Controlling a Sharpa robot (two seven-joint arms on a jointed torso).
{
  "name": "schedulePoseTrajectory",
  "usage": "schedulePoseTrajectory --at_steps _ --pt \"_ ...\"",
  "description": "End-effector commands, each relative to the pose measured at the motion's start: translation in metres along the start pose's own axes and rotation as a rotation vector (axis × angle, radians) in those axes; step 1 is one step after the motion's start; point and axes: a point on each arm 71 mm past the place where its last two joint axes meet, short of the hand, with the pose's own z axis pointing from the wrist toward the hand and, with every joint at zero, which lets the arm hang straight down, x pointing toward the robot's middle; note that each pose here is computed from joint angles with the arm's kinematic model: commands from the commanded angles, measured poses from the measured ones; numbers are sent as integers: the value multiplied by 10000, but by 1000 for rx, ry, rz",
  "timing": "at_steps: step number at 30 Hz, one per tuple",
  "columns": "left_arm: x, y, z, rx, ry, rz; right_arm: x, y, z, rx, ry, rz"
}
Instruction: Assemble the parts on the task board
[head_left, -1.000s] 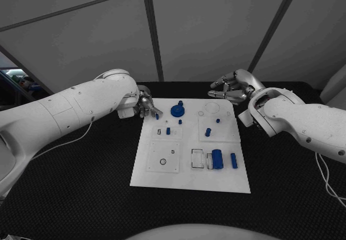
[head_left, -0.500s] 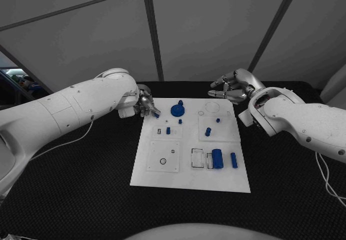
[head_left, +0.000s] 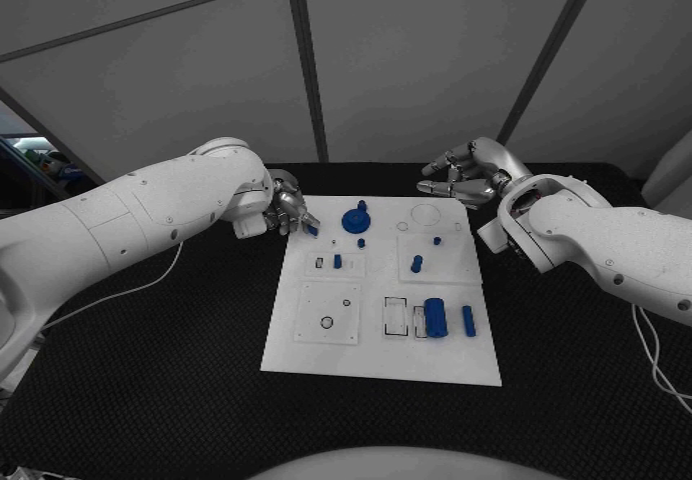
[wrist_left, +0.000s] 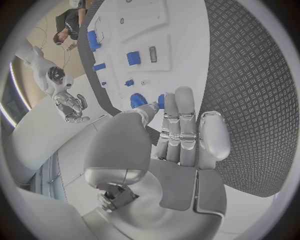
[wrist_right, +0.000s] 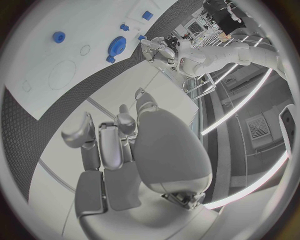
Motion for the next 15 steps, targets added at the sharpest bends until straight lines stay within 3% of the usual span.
schedulePoseTrajectory --at_steps 1,10,15 --pt "-5 -9 -61 45 -14 -91 -3 8 2 -5 5 -1" --pt "96 26 -299 114 -31 -128 -19 -10 1 -1 1 -3" --pt "178 45 -376 135 -66 -126 -23 -14 0 1 1 -4"
